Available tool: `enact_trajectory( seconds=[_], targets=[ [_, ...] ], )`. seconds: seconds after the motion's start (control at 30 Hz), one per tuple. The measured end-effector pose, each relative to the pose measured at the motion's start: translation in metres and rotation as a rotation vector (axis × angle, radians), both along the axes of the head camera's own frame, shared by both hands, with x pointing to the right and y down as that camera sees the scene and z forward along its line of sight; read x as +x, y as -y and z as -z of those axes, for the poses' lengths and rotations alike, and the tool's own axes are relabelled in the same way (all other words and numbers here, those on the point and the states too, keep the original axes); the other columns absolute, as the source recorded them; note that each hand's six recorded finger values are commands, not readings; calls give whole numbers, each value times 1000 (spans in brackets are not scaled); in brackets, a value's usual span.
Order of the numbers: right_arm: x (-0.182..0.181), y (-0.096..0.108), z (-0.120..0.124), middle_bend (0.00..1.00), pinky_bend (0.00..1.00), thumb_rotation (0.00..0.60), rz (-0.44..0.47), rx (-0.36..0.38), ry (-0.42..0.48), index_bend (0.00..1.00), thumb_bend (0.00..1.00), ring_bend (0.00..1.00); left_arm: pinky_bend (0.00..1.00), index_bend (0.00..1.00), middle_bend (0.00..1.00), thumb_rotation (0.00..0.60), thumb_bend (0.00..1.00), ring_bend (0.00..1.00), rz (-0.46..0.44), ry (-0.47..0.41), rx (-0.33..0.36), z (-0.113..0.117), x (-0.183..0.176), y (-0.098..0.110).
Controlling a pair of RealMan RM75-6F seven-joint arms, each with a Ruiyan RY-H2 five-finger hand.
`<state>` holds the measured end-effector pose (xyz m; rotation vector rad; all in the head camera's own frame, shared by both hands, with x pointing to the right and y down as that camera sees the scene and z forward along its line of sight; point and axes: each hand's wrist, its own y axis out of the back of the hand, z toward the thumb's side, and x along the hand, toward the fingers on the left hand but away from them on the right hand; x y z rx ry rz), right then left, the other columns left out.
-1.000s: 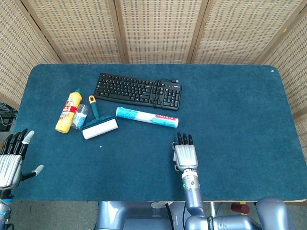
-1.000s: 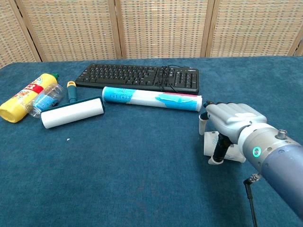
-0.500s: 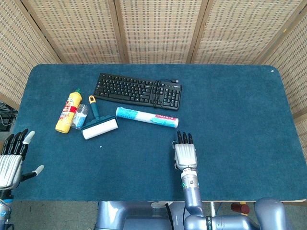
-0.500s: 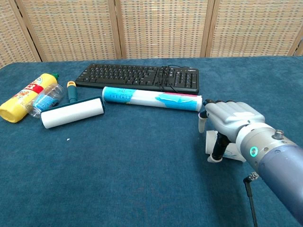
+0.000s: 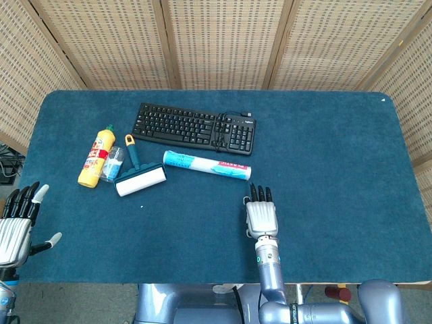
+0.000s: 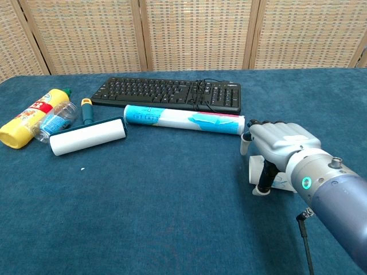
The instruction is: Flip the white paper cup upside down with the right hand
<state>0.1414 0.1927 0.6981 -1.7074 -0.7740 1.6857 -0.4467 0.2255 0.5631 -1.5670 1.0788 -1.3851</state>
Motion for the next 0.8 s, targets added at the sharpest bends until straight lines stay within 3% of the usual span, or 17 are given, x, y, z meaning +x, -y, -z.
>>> enact_trajectory(
  seconds=[0.2,0.43,0.6,0.8],
  targets=[
    [3,4,-3,0,0,600,-6,11,-3,328,249,0,0,0,0,600,167,0,-2,1,0,0,1,0],
    [12,7,-6,49,0,600,-13,21,-31,503,250,0,0,0,0,600,168,0,-3,3,-1,-1,1,0],
    [10,6,-4,56,0,600,-13,29,-15,510,250,0,0,0,0,600,168,0,-2,2,2,0,1,-1],
    [5,12,7,58,0,600,-43,53,65,505,251,0,0,0,0,600,169,0,-3,1,2,0,1,0]
  ],
)
